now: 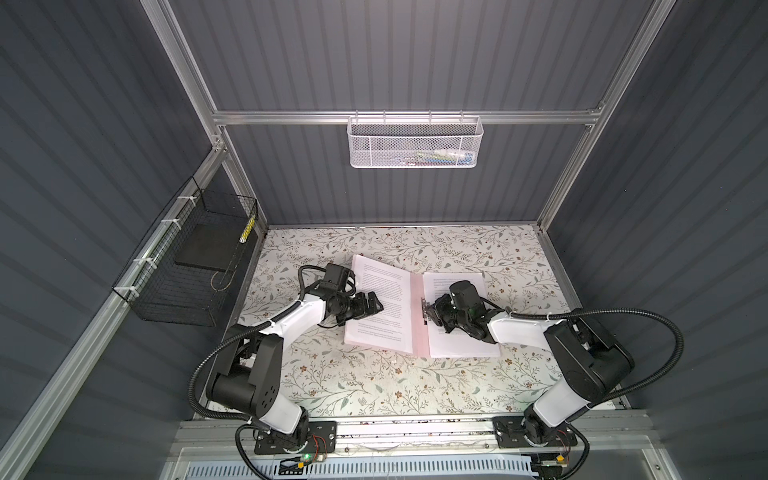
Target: Put the files into the folder
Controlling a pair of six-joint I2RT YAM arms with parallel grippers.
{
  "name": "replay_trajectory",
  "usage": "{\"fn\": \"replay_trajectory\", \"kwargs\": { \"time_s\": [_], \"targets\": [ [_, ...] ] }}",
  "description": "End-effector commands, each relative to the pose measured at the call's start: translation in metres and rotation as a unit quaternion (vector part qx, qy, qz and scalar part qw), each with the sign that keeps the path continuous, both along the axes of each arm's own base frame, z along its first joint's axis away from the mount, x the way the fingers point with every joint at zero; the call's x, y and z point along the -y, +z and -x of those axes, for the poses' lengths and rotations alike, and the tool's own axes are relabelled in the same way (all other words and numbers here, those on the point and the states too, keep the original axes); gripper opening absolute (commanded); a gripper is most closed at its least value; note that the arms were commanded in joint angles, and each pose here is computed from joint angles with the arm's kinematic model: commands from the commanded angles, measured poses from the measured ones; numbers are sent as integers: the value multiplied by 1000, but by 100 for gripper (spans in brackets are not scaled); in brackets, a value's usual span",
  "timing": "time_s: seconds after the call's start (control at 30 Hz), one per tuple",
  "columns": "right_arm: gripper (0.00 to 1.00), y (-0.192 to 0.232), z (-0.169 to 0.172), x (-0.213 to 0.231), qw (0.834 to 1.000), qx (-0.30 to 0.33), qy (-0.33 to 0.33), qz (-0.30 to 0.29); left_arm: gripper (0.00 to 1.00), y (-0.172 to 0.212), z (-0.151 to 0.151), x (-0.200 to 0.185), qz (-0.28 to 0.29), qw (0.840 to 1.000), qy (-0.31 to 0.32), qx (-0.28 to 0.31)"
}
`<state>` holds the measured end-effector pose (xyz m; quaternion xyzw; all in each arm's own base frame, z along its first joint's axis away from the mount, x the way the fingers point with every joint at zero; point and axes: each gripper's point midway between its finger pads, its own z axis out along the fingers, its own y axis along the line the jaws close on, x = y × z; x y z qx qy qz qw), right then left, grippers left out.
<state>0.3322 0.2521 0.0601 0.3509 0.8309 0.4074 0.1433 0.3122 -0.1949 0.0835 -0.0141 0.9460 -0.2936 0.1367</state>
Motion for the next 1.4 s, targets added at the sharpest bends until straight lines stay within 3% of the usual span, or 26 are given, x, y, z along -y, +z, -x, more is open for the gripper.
{"fn": "replay_trajectory", "kwargs": {
  "time_s": [0.0,0.57,0.7,0.9,1.13,1.37],
  "targets": [
    [13,-8,3,1,1000,-10,-1,-3,100,0,5,4,5,1000,-15,1],
    [0,-7,9,-1,1000,2,19,-5,100,-2,8,5,14,1000,-13,-8],
    [0,-9,13,0,999,15,38,4,100,19,11,14,50,999,-18,-3],
    [0,-18,20,15,999,22,18,19,99,40,26,9,56,998,-15,-1],
    [0,-26,19,16,1000,21,4,5,91,54,57,-1,72,997,0,-8],
    [0,-31,17,16,1000,19,-7,-10,72,56,82,-10,81,996,20,-23]
  ]
}}
